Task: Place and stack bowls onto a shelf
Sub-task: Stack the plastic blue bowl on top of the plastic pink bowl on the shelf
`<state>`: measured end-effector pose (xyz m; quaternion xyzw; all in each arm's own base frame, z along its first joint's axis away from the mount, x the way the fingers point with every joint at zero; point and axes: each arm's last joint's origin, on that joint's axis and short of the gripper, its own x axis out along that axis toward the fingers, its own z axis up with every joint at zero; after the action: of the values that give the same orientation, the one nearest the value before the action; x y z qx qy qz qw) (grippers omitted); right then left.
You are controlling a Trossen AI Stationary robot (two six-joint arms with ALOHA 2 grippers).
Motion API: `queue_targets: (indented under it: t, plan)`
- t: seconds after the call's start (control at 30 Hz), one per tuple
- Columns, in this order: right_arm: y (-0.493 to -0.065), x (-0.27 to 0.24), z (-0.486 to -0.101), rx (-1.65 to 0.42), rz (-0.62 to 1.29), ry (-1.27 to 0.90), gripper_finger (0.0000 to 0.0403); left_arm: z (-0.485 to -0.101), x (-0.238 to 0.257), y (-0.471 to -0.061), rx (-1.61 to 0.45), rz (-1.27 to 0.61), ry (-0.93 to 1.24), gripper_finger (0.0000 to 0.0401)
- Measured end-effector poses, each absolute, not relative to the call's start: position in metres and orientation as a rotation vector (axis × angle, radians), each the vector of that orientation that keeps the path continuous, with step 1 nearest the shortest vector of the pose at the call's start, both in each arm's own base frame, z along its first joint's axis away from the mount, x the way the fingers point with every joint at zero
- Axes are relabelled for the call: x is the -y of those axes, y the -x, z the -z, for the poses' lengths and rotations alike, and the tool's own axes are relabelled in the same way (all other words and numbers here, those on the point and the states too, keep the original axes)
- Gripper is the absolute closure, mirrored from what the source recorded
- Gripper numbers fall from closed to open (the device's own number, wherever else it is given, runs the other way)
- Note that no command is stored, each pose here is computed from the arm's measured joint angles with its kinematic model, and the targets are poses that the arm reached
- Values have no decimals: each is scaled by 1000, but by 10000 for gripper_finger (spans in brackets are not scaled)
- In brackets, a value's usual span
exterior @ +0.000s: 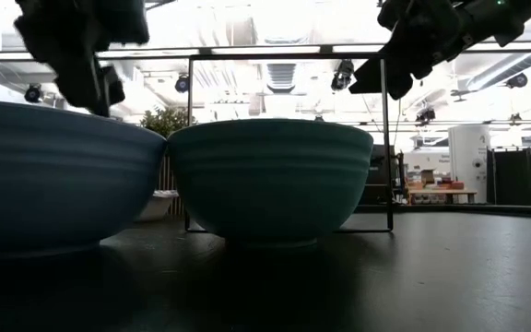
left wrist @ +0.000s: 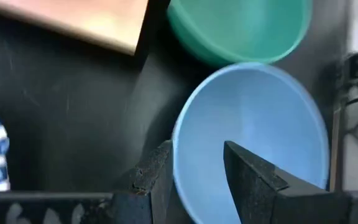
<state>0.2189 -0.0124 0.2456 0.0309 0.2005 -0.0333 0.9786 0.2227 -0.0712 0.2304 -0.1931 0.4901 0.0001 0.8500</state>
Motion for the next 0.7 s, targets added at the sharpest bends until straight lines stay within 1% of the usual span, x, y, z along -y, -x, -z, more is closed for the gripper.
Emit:
queue_targets:
  t: [0.13,0.3,0.53,0.63,0.7]
  plan:
    - [-219,12,-244,-411,67,-60,195,-223,75,-228,-1097,3,412,276]
    - [-220,12,-237,-436,66,-56,195,-204,77,-231,-1224,-31,393,276]
    - [-219,12,-236,-446,68,-65,195,-191,80,-239,-1260,-17,382,277]
    - [-219,12,-236,-446,68,-64,195,-189,80,-240,-1270,-13,386,289]
    - [-219,12,-236,-446,68,-64,195,-190,80,-239,-1268,-12,387,308]
